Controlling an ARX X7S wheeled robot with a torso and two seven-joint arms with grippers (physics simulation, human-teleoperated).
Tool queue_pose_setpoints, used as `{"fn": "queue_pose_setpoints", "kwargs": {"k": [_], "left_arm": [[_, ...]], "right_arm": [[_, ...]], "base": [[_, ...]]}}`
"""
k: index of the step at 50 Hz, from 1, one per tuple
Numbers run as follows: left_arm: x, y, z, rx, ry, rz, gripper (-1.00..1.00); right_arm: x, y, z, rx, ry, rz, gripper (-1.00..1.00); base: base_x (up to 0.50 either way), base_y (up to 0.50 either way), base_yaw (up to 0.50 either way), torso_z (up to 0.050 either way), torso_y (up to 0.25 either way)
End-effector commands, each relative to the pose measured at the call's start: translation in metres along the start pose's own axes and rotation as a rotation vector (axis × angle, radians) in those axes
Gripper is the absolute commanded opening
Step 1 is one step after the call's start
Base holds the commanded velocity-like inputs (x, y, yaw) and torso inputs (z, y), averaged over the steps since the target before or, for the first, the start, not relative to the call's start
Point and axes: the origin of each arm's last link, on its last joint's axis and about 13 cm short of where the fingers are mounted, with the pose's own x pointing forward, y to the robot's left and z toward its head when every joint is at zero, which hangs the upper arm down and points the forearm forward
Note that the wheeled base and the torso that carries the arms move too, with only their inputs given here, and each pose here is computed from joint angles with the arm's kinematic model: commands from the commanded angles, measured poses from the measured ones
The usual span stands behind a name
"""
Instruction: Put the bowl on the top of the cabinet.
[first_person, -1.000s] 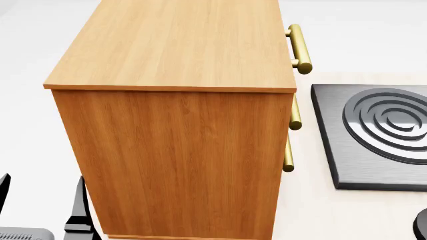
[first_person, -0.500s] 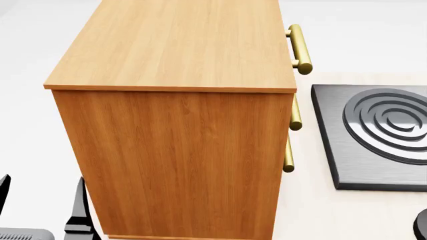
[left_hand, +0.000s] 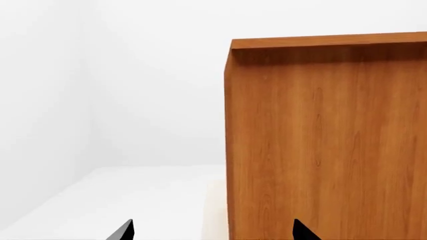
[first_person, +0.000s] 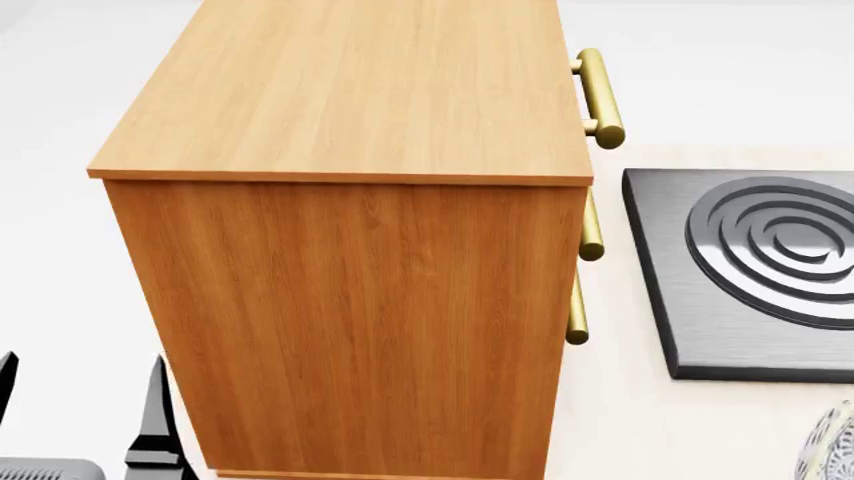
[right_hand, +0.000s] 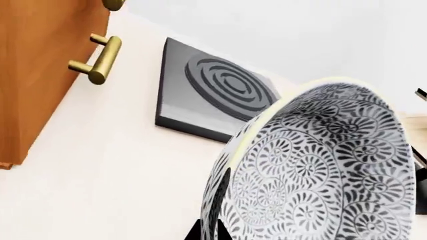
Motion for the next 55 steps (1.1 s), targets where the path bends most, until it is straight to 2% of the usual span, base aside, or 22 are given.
{"fn": "queue_pose_setpoints", "kwargs": {"k": [1,21,30,39,47,55], "left_arm": [[-0.001,0.001,-0.002,-0.002,0.002,0.003,1.0],[-0.001,0.001,-0.003,-0.003,0.006,0.002,1.0],[0.0,0.001,-0.005,-0.003,0.011,0.002,1.0],[0.0,0.001,-0.005,-0.005,0.012,0.0,1.0],[0.001,-0.001,-0.006,-0.005,0.013,-0.006,1.0],[0.0,-0.002,-0.004,-0.007,0.013,-0.01,1.0]], "right_arm": [[-0.01,-0.007,0.051,-0.042,-0.121,0.031,-1.0],[-0.015,-0.02,0.121,-0.022,-0.231,0.039,-1.0],[-0.01,-0.022,0.146,-0.055,-0.225,0.03,-1.0],[-0.012,-0.029,0.182,-0.04,-0.235,-0.015,-1.0],[-0.015,-0.033,0.21,-0.025,-0.195,-0.003,-1.0],[-0.022,-0.043,0.237,-0.067,-0.172,-0.021,-1.0]], "base": [[0.0,0.0,0.0,0.0,0.0],[0.0,0.0,0.0,0.0,0.001],[0.0,0.0,0.0,0.0,0.0],[0.0,0.0,0.0,0.0,0.001],[0.0,0.0,0.0,0.0,0.0],[0.0,0.0,0.0,0.0,0.0]]}}
